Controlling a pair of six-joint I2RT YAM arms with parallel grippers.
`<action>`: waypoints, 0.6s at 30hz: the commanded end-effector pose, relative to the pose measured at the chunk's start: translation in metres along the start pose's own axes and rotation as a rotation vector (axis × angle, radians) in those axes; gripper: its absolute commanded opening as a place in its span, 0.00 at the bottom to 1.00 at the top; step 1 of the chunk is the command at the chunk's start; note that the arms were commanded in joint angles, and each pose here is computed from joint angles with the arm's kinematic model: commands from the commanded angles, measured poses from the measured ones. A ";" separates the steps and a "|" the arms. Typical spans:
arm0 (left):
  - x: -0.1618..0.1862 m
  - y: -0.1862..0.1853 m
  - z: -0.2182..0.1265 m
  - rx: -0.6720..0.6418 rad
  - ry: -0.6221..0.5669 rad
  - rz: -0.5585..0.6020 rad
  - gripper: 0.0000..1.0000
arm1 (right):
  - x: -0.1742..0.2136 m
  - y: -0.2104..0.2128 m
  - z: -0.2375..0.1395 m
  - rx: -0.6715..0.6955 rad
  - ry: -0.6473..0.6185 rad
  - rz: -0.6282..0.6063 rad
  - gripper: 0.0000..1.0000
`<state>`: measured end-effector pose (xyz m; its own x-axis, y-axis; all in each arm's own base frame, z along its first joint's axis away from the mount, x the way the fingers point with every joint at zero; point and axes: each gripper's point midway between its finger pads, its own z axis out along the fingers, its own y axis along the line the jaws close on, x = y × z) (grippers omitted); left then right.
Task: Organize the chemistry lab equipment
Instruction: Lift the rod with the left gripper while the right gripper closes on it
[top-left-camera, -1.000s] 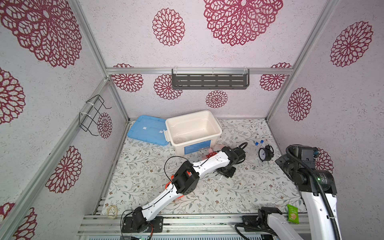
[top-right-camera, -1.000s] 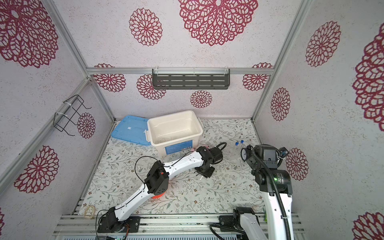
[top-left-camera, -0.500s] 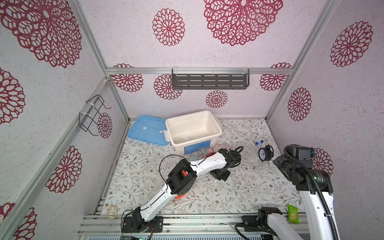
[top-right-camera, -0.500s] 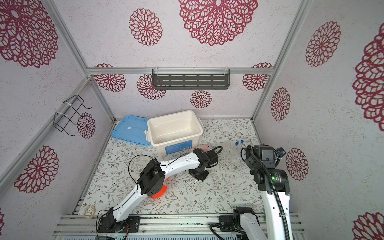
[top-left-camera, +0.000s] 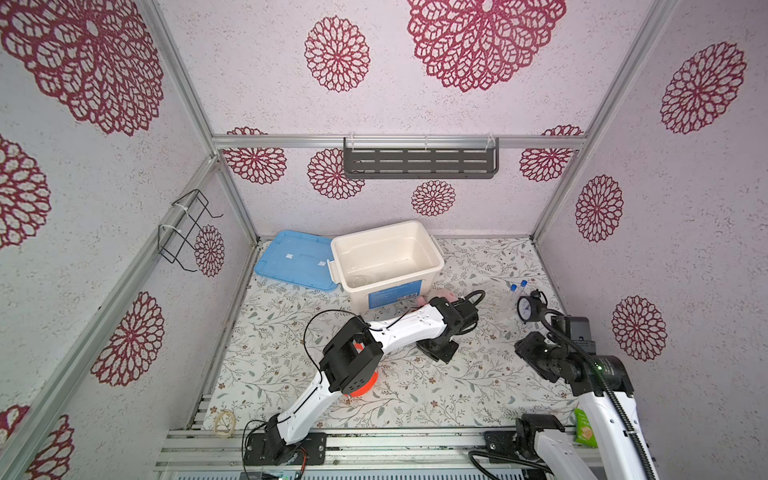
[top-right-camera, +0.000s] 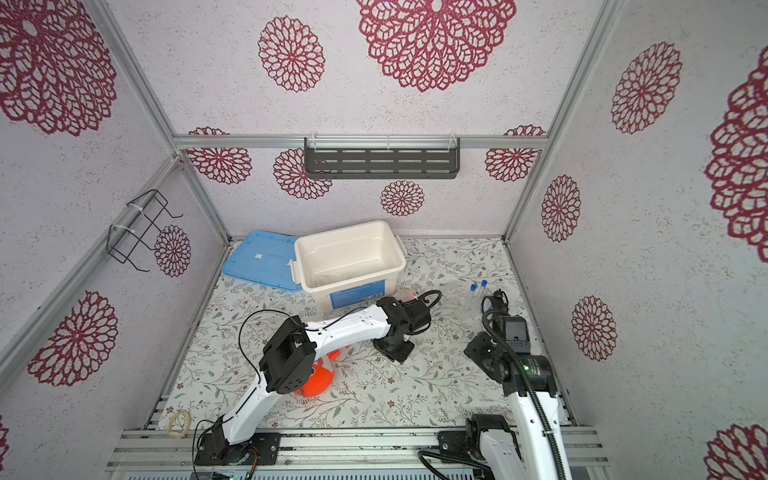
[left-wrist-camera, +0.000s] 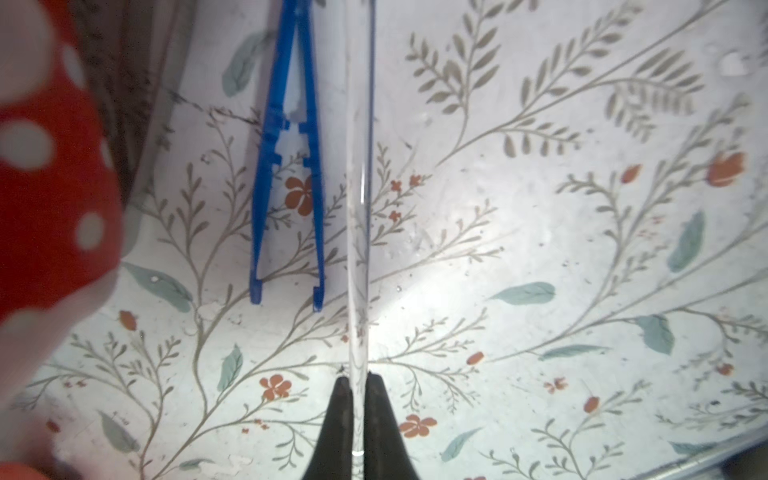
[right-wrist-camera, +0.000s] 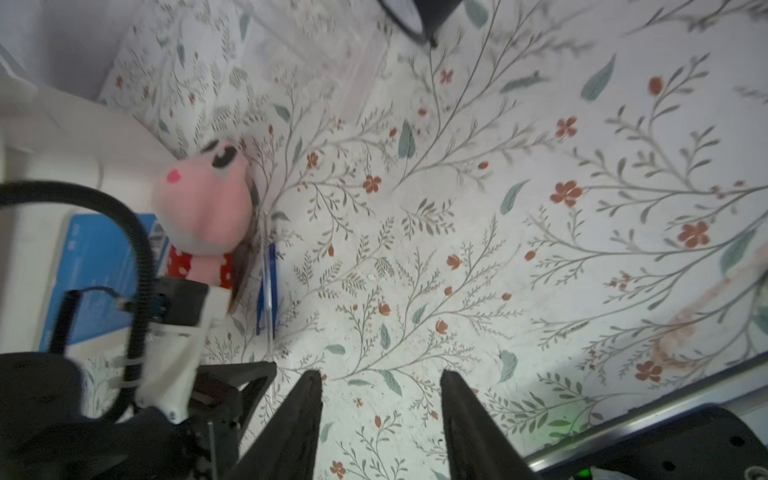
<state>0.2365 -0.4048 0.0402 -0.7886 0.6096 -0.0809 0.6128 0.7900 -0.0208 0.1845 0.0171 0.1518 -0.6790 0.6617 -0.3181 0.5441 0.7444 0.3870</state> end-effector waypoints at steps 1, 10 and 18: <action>-0.009 -0.005 -0.018 0.045 -0.069 -0.006 0.02 | 0.016 0.009 0.006 -0.062 0.080 -0.034 0.50; -0.012 -0.018 -0.036 0.150 -0.118 -0.031 0.02 | 0.054 0.065 0.030 -0.404 0.310 -0.014 0.52; -0.012 -0.029 -0.045 0.259 -0.137 -0.079 0.02 | 0.046 0.092 0.044 -0.515 0.242 -0.035 0.52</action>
<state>0.2222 -0.4220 0.0607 -0.8157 0.5605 -0.1428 0.5784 0.7910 -0.1994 0.2069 0.1057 0.1193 -0.8175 0.5621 -0.1255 0.3208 0.6255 0.7112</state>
